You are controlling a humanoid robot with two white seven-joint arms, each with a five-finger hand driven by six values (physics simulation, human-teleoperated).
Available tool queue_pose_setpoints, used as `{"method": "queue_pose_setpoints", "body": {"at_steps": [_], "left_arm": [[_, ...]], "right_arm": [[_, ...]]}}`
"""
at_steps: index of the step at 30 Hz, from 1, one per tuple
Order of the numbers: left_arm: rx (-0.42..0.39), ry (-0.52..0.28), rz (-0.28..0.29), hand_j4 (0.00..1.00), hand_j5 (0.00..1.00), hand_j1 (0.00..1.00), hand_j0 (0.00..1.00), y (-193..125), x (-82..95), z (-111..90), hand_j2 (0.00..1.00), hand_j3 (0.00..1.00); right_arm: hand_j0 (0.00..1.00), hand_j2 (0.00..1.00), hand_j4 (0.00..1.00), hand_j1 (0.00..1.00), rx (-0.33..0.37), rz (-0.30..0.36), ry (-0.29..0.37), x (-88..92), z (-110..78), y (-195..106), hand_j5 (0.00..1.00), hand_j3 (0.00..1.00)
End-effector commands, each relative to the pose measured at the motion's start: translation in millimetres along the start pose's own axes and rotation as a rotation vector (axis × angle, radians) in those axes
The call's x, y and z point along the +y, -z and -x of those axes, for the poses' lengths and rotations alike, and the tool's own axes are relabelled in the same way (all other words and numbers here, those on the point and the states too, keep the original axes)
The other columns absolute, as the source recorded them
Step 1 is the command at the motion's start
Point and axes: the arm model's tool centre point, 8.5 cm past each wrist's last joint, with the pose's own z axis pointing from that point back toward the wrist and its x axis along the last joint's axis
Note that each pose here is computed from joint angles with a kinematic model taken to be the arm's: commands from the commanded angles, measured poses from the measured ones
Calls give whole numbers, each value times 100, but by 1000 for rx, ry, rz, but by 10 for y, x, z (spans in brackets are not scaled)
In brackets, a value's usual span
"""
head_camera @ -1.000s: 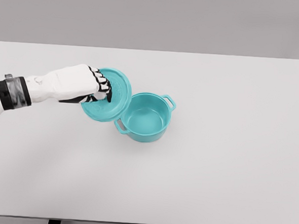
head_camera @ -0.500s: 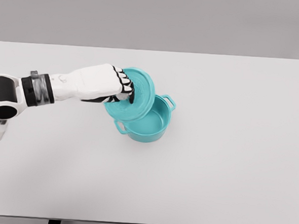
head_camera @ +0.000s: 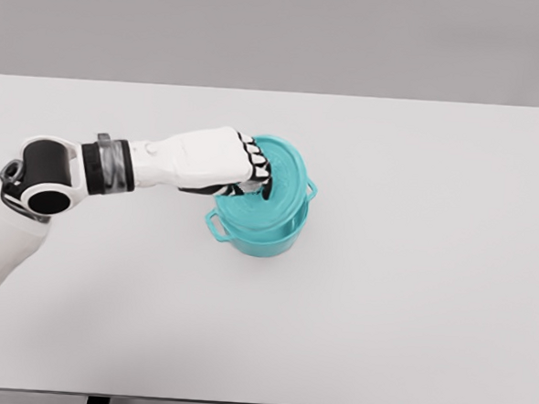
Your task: Cover the pot with left arm
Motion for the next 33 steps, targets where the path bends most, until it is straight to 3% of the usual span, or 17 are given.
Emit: {"method": "queue_pose_setpoints", "body": {"at_steps": [1,6,9,11,29,33], "left_arm": [[-10,-11,3,50,50,50,50,37,-27,-22,50,50],[-5,-20,10,57,57,57,57,39,-58,5,57,57],[-4,-24,11,70,70,70,70,37,-64,11,70,70],[-3,-23,12,73,73,73,73,37,-65,12,73,73],[-9,-30,3,73,73,73,73,89,-58,9,73,73],[-7,-40,-1,83,83,83,83,121,-59,32,83,83]], "right_arm": [[100,100,100,100,2,0,0,1,12,0,100,100],[100,100,100,100,2,0,0,1,12,0,100,100],[100,100,100,100,2,0,0,1,12,0,100,100],[100,100,100,100,1,0,0,-1,7,0,100,100],[100,100,100,100,1,0,0,-1,7,0,100,100],[100,100,100,100,1,0,0,-1,7,0,100,100]]}}
